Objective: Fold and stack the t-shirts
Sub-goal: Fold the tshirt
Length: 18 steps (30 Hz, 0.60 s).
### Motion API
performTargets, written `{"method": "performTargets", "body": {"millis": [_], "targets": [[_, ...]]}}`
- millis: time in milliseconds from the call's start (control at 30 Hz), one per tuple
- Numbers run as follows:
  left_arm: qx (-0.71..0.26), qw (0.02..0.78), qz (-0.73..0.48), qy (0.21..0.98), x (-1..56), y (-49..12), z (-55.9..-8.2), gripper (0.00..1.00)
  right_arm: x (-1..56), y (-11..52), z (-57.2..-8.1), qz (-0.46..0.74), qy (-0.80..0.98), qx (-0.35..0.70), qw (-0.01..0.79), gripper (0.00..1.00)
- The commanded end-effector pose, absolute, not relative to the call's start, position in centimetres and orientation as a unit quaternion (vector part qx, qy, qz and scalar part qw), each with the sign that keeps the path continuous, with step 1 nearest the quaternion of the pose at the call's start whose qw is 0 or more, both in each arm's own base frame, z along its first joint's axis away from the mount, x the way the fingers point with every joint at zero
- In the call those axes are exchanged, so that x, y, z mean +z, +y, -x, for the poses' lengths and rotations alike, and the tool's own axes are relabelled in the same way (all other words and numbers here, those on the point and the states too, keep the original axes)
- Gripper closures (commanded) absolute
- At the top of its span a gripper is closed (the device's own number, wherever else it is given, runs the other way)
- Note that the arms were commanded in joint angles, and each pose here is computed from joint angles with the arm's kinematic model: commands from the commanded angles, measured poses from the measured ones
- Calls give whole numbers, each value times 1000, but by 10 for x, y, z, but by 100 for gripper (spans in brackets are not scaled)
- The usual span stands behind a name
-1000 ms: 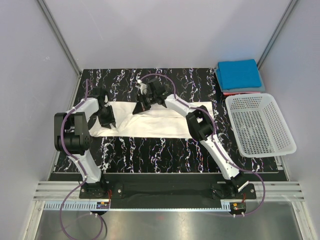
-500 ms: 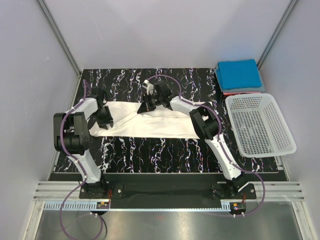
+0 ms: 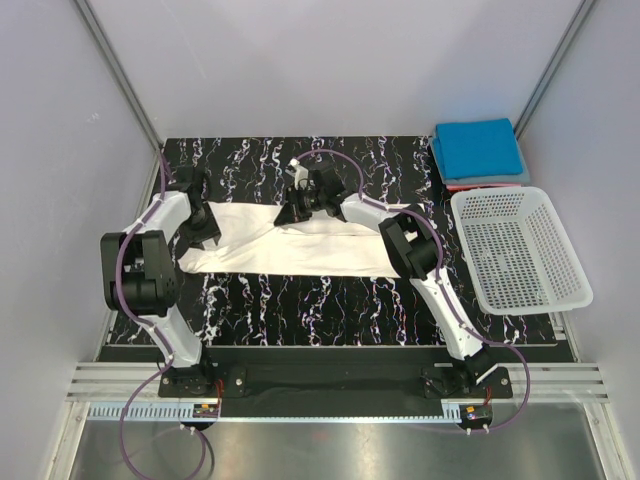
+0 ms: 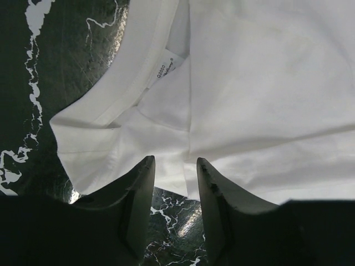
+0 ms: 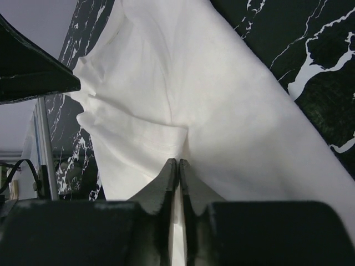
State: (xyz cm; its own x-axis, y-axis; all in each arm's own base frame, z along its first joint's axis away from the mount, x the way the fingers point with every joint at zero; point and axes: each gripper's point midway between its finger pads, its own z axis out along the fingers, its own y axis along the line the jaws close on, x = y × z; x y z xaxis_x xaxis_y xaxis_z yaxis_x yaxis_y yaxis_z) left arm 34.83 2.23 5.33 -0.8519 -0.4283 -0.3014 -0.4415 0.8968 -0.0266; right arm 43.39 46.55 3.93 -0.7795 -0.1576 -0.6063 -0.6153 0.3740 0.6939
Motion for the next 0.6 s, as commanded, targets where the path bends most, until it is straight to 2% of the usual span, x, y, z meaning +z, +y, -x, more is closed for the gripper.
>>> {"method": "performTargets", "body": {"millis": [0, 33, 67, 133, 233, 300, 367, 467, 567], "targets": [[45, 188, 243, 951, 76, 35, -358, 57, 103, 469, -447, 258, 766, 519, 278, 83], [45, 187, 241, 951, 76, 35, -357, 57, 103, 468, -447, 256, 770, 515, 277, 71], [46, 189, 240, 951, 78, 35, -356, 56, 100, 464, -447, 247, 782, 505, 269, 68], [43, 189, 238, 952, 77, 34, -354, 55, 104, 458, -448, 242, 790, 493, 272, 64], [27, 202, 230, 952, 84, 26, -355, 55, 112, 448, -448, 234, 807, 468, 275, 64], [5, 209, 213, 954, 88, 12, -357, 55, 124, 443, -451, 235, 811, 452, 287, 66], [-9, 211, 195, 958, 89, -3, -358, 55, 130, 440, -446, 235, 817, 448, 278, 73], [-30, 204, 183, 961, 84, -23, -359, 55, 135, 438, -444, 223, 828, 435, 273, 89], [-61, 192, 187, 961, 71, -39, -356, 56, 132, 451, -429, 249, 829, 431, 253, 93]]}}
